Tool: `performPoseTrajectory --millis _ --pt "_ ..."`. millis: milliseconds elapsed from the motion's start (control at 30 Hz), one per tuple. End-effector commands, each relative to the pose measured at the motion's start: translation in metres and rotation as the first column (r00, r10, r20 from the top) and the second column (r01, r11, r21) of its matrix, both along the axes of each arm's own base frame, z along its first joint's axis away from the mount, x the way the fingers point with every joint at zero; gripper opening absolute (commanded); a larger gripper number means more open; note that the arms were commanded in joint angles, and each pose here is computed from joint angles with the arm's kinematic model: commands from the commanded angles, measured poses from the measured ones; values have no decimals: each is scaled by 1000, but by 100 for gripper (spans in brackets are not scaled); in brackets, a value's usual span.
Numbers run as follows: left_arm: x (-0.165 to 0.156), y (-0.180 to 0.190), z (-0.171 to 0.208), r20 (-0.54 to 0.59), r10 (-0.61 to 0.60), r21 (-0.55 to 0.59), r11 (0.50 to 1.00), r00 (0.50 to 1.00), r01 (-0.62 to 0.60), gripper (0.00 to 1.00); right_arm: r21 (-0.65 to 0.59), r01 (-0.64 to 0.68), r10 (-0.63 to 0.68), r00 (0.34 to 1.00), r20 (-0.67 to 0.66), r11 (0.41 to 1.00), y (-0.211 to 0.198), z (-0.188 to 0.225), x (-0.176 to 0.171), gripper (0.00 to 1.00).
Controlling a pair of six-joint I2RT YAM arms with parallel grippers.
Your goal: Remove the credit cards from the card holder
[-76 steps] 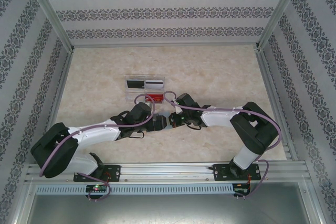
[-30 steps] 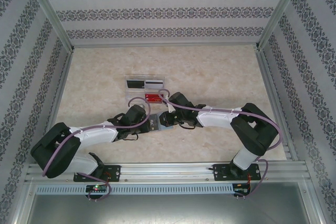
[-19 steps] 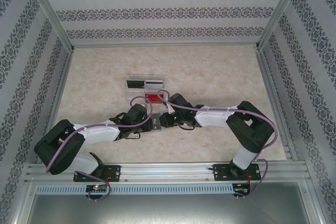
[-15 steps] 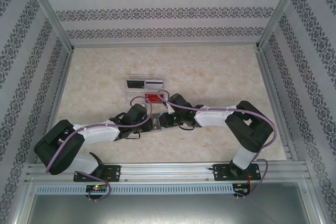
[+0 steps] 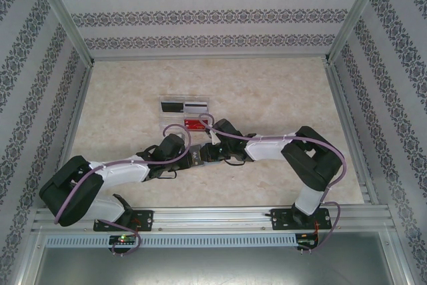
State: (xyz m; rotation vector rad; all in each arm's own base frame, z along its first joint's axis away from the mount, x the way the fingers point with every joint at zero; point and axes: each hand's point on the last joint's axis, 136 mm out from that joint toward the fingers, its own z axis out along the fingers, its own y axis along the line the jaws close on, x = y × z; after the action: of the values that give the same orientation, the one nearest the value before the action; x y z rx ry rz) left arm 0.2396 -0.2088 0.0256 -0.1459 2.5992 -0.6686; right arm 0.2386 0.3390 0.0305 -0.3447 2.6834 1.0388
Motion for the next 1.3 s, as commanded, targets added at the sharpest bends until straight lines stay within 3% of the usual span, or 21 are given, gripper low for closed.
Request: performPoseTrajectory --millis 0,900,1267 --pt "-9 9 -12 -47 13 23 1000 999 -12 10 49 -13 13 1000 -11 999 14 5 0 18" --pt "-10 8 -16 -55 12 23 1000 998 -10 8 -22 47 -48 999 -20 999 1 -7 5 19" --pt "-10 5 -16 -55 8 21 1000 998 -7 7 53 18 -15 999 -52 998 14 -2 1 8"
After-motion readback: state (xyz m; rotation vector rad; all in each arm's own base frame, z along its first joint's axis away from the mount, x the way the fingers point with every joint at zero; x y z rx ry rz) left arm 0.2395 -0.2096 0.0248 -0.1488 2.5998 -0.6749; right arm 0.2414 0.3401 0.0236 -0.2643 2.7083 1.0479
